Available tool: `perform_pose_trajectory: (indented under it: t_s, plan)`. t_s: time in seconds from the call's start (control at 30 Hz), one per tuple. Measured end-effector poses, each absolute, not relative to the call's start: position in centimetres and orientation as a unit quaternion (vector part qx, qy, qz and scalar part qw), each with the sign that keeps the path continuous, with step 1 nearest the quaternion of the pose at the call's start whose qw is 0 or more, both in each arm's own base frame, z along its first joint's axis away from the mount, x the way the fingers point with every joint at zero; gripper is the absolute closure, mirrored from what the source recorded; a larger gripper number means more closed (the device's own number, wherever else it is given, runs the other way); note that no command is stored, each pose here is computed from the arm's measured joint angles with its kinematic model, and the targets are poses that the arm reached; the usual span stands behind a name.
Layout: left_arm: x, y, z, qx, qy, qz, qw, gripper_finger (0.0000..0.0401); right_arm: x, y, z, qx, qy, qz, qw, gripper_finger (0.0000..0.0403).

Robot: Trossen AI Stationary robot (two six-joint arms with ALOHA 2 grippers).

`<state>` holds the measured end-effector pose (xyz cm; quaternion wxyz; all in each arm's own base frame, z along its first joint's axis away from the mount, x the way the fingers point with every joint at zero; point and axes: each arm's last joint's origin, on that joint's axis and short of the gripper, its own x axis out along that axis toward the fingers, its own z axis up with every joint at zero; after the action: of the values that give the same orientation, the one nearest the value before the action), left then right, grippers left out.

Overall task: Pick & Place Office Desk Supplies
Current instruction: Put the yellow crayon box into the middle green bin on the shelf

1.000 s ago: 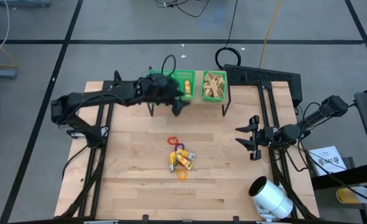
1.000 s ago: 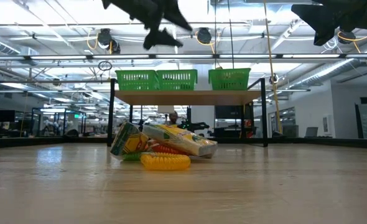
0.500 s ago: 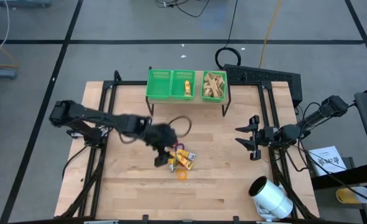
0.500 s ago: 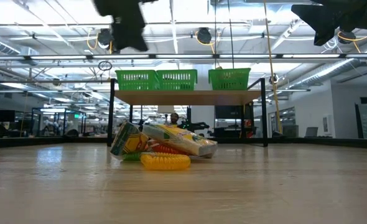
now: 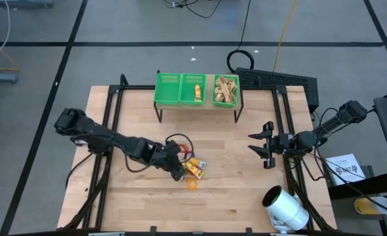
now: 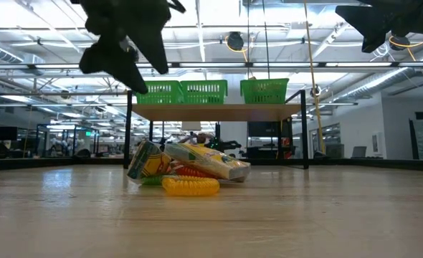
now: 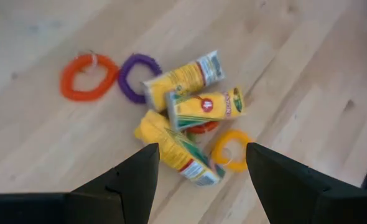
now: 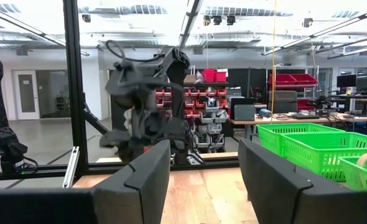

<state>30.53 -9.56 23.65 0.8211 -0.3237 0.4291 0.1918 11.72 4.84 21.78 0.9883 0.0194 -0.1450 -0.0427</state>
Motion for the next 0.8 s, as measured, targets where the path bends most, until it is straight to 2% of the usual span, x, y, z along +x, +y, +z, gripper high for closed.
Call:
perform_pose_trajectory:
  t_s: [0.5, 0.8]
  plan:
    - [32.7, -11.2, 18.0, -0.356, 0.49, 0.246, 0.757, 0.0151, 11.7, 4.8, 21.8, 0.022, -0.148, -0.043, 0.988, 0.022]
    - [33.5, -11.6, 16.1, -0.362, 0.491, 0.256, 0.75, 0.0151, 11.7, 4.8, 21.8, 0.022, -0.148, -0.043, 0.988, 0.022]
